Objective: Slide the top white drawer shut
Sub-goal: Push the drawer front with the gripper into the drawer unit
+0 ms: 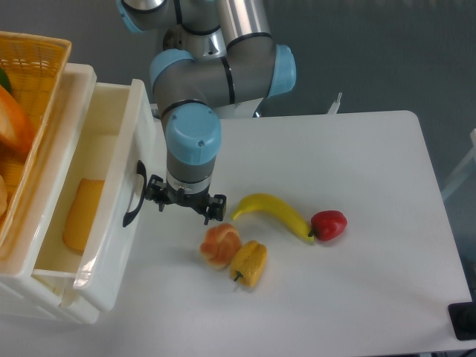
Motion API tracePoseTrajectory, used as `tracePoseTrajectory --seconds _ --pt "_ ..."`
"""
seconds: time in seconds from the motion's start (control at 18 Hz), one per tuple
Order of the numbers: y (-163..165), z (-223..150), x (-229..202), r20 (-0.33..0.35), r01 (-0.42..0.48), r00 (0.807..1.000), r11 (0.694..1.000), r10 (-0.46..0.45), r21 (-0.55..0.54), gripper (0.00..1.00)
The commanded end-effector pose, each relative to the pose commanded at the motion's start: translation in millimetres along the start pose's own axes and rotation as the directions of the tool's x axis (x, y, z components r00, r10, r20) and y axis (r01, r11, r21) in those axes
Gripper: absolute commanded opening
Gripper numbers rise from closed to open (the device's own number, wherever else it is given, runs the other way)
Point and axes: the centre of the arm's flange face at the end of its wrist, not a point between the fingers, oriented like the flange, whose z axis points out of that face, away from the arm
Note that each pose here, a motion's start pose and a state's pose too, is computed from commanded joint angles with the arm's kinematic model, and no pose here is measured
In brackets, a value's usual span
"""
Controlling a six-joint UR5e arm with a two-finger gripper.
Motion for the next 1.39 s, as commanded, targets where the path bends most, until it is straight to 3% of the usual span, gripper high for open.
tracePoseTrajectory --seconds 0.67,1.39 --pt "-5.5 -0.4 31.6 0.0 -0.051 0.999 0.999 0.051 -0.001 1.0" --pt "-6.0 0.8 37.5 -0.002 -0.06 0.998 0.998 0.06 -0.001 1.0"
